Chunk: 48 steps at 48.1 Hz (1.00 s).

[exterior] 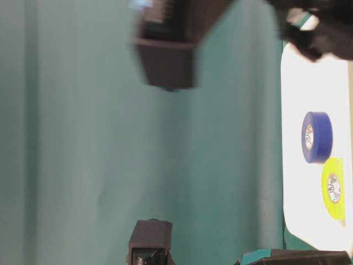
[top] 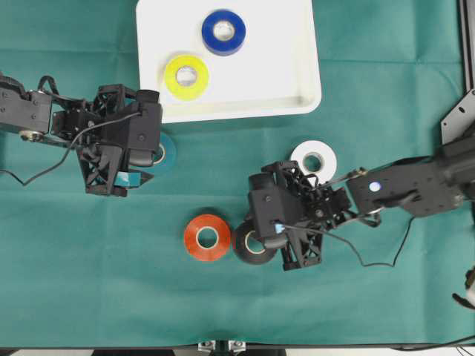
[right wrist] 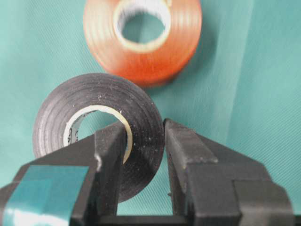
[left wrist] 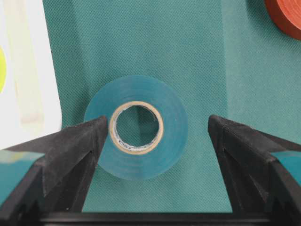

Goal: Put the tape alternately from left to right into the white case.
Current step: 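Carry the black roll with the right gripper into the tray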

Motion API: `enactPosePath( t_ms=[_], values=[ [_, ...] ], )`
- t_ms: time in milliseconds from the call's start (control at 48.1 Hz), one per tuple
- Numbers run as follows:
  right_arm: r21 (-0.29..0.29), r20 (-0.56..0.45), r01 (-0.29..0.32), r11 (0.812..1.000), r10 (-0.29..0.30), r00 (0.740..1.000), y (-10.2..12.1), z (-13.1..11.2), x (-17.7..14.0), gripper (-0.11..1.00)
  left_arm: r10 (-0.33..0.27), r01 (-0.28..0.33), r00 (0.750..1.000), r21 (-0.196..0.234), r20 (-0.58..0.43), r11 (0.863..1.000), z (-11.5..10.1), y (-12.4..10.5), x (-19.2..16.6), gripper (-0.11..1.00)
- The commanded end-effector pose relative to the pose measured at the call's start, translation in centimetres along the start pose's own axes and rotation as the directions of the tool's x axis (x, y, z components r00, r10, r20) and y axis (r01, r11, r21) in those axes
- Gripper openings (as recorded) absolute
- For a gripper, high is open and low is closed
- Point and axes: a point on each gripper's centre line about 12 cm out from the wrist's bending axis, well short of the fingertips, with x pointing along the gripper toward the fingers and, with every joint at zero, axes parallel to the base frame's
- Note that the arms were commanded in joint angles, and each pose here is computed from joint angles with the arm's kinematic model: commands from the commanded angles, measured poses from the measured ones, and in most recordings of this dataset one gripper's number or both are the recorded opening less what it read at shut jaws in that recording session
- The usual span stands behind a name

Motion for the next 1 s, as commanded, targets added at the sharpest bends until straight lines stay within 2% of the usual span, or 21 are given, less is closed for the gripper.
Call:
enactPosePath(
  t_ms=[0,187,332,561,748,976],
  values=[
    [-0.007,0.079,-0.024,1.0,0.025,0.997,0.8,2.4,-2.0,0.25,-0.001,0.001,0.999,0.0,0.035,1.0,0.8,-0.1,-0.7,0.77],
    [-0.017,0.093,-0.024,1.0,0.026,0.995,0.7,2.8,-2.6,0.25,-0.001,0.001,0.999,0.0,0.034,1.0,0.7,-0.1,-0.7,0.77],
    [-0.025,0.084,-0.002,1.0,0.004,0.996,-0.1,2.7,-2.5,0.25,-0.001,0.001,0.999,0.0,0.035,1.0,0.8,-0.1,-0.7,0.77],
    [0.002,0.035,0.099,0.995,-0.099,0.994,-4.2,2.4,-2.7,0.25,-0.001,0.001,0.999,0.0,0.032,1.0,0.6,-0.1,-0.7,0.77],
    [0.054,0.031,0.179,0.982,-0.181,0.983,-8.0,2.6,-4.1,0.25,-0.002,0.002,1.0,0.0,0.028,1.0,0.5,-0.1,-0.6,0.77],
    [0.092,0.044,0.247,0.965,-0.252,0.967,-11.4,2.5,-5.8,0.25,-0.001,0.001,1.0,0.001,0.031,1.0,0.6,-0.1,-0.7,0.77]
  ],
)
